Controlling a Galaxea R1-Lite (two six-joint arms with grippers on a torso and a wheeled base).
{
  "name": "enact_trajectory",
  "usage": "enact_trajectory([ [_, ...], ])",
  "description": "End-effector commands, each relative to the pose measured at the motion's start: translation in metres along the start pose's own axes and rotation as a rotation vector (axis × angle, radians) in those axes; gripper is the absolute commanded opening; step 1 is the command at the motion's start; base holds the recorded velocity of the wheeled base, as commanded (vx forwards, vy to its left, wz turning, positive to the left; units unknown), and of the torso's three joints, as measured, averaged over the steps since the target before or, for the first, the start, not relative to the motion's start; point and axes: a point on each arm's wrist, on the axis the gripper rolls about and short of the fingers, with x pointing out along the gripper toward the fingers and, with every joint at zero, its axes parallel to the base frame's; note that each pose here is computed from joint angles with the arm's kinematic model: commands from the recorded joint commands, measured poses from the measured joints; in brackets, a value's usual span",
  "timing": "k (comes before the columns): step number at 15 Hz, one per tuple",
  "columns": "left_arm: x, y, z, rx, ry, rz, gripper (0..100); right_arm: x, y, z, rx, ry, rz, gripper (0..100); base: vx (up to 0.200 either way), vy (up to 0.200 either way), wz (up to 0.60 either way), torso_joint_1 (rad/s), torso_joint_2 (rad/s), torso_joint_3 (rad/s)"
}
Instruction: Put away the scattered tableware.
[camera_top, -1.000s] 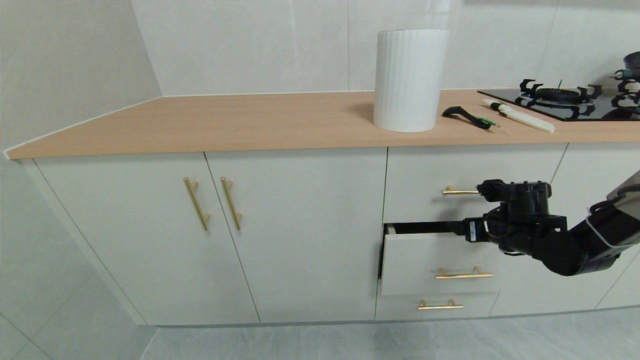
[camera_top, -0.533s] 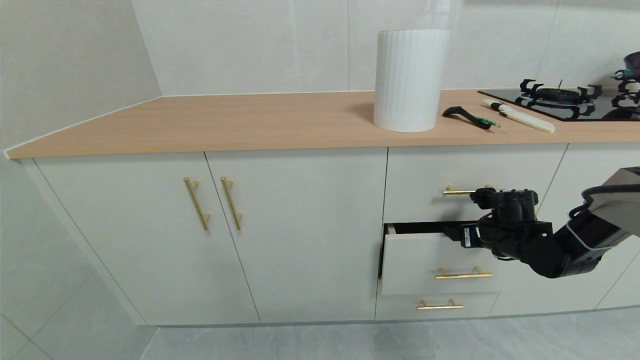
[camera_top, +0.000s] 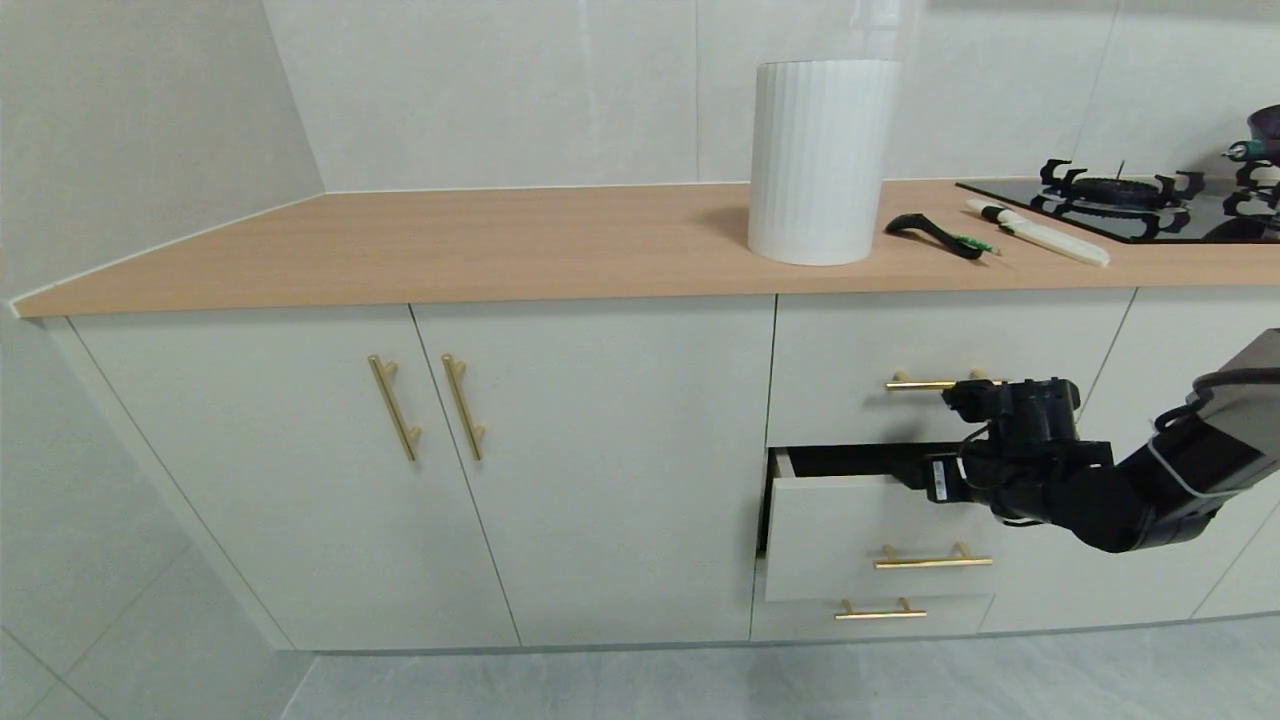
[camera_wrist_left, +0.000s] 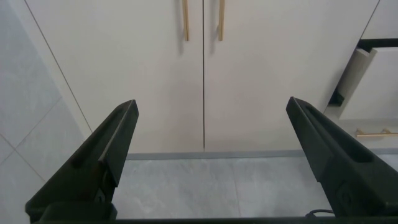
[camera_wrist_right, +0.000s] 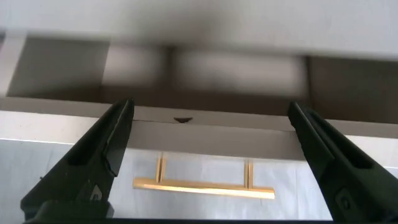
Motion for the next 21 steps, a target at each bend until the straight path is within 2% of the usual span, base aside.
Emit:
enact_trajectory([
  [1, 0.0, 0.0, 0.0, 0.0, 0.001, 0.0, 100, -0.018, 0.0, 0.009, -0.003, 0.013, 0.003, 100, 0.0, 0.0, 0.0, 0.0, 0.0, 0.0],
  [8, 0.0, 0.0, 0.0, 0.0, 0.001, 0.0, 100, -0.066, 0.008, -0.018, -0.027, 0.081, 0.032, 100, 0.0, 0.0, 0.0, 0.0, 0.0, 0.0],
  [15, 0.0, 0.0, 0.0, 0.0, 0.001, 0.0, 100, -0.144, 0.01, -0.057, -0.061, 0.122, 0.064, 100, 0.0, 0.0, 0.0, 0.0, 0.0, 0.0],
  [19, 0.0, 0.0, 0.0, 0.0, 0.001, 0.0, 100, -0.178, 0.006, -0.077, -0.075, 0.212, 0.075, 100, 0.0, 0.0, 0.0, 0.0, 0.0, 0.0],
  [21, 0.0, 0.0, 0.0, 0.0, 0.001, 0.0, 100, -0.189, 0.005, -0.085, -0.082, 0.217, 0.081, 100, 0.0, 0.0, 0.0, 0.0, 0.0, 0.0],
])
